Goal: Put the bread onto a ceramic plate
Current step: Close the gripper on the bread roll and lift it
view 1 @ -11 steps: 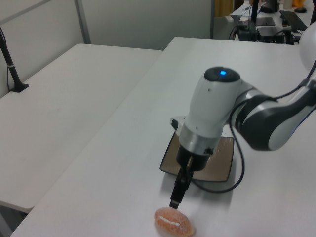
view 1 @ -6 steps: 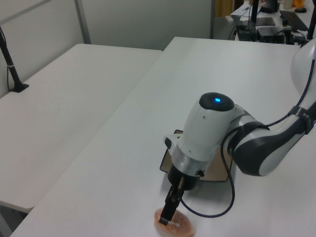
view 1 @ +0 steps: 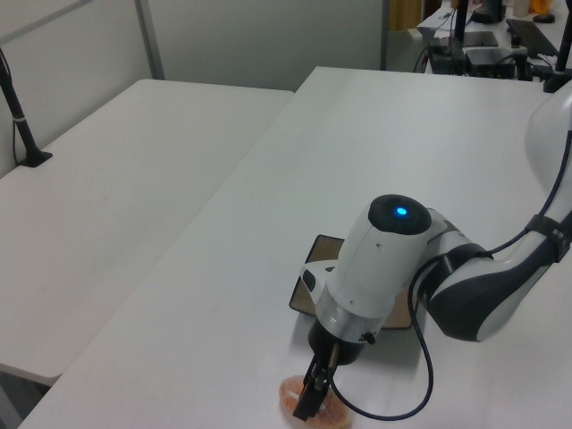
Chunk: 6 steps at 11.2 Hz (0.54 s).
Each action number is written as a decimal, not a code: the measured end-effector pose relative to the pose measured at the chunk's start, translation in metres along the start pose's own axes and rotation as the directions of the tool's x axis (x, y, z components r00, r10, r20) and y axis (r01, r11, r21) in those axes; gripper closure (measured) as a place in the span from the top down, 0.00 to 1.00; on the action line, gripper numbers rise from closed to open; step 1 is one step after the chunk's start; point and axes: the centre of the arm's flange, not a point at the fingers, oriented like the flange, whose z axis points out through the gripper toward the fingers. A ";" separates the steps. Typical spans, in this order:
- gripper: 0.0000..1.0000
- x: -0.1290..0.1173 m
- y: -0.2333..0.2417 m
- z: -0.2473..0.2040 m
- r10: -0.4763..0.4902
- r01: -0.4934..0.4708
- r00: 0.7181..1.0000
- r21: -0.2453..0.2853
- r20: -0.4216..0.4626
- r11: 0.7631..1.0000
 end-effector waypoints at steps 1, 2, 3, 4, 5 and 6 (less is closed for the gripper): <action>0.61 0.000 0.000 0.000 0.006 -0.006 1.000 -0.005 -0.007 1.000; 0.48 0.001 -0.001 -0.001 0.008 -0.008 1.000 -0.007 -0.014 1.000; 0.41 0.001 -0.001 -0.002 0.005 -0.006 1.000 -0.009 -0.018 1.000; 0.30 0.001 -0.001 -0.002 0.006 -0.007 1.000 -0.011 -0.022 1.000; 0.24 0.002 -0.001 -0.003 0.004 -0.005 1.000 -0.014 -0.028 1.000; 0.24 0.005 -0.001 -0.006 0.000 0.000 0.999 -0.016 -0.042 1.000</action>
